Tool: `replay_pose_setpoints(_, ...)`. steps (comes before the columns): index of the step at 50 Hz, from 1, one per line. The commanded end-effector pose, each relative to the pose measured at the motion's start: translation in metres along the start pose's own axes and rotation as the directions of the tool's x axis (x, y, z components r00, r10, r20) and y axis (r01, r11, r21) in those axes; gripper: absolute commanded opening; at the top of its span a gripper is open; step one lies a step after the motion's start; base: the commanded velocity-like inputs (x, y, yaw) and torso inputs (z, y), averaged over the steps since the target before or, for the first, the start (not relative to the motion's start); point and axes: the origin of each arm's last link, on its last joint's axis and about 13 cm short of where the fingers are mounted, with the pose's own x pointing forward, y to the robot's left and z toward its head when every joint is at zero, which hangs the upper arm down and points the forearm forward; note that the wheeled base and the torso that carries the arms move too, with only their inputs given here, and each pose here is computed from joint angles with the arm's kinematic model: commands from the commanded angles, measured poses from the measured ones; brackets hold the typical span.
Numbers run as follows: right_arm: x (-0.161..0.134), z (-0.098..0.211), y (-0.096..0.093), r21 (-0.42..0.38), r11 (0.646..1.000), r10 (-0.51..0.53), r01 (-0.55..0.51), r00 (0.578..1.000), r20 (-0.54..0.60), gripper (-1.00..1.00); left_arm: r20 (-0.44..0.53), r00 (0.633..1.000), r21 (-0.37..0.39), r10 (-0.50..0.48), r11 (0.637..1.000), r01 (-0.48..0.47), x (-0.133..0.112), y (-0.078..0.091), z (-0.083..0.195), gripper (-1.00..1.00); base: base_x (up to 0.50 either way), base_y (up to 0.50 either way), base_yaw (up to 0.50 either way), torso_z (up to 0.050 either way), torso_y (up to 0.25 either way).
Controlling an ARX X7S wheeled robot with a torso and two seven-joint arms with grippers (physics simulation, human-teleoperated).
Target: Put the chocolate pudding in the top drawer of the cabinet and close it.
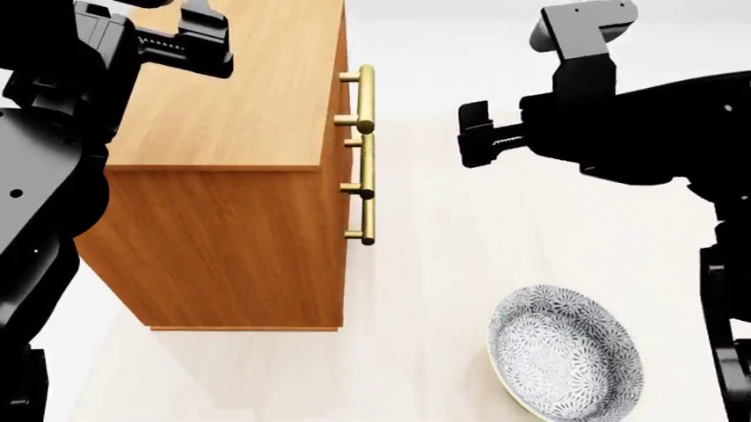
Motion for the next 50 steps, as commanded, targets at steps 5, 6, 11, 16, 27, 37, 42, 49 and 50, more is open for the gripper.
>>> replay_pose_setpoints(5,-0.030,0.009,-0.018,0.035,0.997,-0.069,0.067,0.995,0.068,1.00,0.019,1.000,-0.001,-0.002,1.000,0.002,0.000,0.000,0.000,1.00,0.00,0.00,0.00,0.000,0.000)
replay_pose_setpoints(6,-0.032,0.009,-0.019,0.037,0.997,-0.073,0.070,0.995,0.073,1.00,0.020,1.000,-0.001,-0.002,1.000,0.002,0.000,0.000,0.000,1.00,0.00,0.00,0.00,0.000,0.000)
replay_pose_setpoints(11,-0.037,0.010,-0.022,0.047,0.996,-0.085,0.081,0.993,0.085,1.00,0.022,1.000,-0.006,-0.001,1.000,0.001,0.000,0.000,0.000,1.00,0.00,0.00,0.00,0.000,0.000)
replay_pose_setpoints(16,-0.040,0.010,-0.022,0.053,0.995,-0.089,0.085,0.991,0.097,1.00,0.024,1.000,-0.016,-0.002,1.000,0.003,0.000,0.000,0.000,1.00,0.00,0.00,0.00,0.000,0.199)
replay_pose_setpoints(27,-0.045,0.006,-0.025,0.071,0.993,-0.100,0.092,0.988,0.120,1.00,0.031,0.999,-0.018,-0.012,1.000,0.013,0.001,0.000,0.000,1.00,0.00,0.00,0.00,0.000,0.250)
replay_pose_setpoints(37,-0.053,0.002,-0.028,0.086,0.991,-0.110,0.098,0.984,0.139,1.00,0.030,0.999,-0.022,-0.020,1.000,0.021,0.001,0.000,0.000,1.00,0.00,0.00,0.00,0.000,0.250)
replay_pose_setpoints(42,-0.061,-0.002,-0.029,0.090,0.990,-0.118,0.106,0.981,0.152,1.00,0.029,0.999,-0.019,-0.025,0.999,0.026,0.001,0.000,0.000,1.00,0.00,0.00,0.00,0.000,0.250)
replay_pose_setpoints(49,-0.079,-0.006,-0.032,0.089,0.988,-0.143,0.129,0.973,0.182,1.00,0.026,1.000,-0.017,-0.009,1.000,0.009,0.000,0.000,0.000,1.00,0.00,0.00,0.00,0.000,0.250)
replay_pose_setpoints(50,-0.081,-0.007,-0.032,0.088,0.987,-0.148,0.133,0.971,0.186,1.00,0.027,1.000,-0.016,-0.006,1.000,0.007,0.000,0.000,0.000,1.00,0.00,0.00,0.00,0.000,0.250)
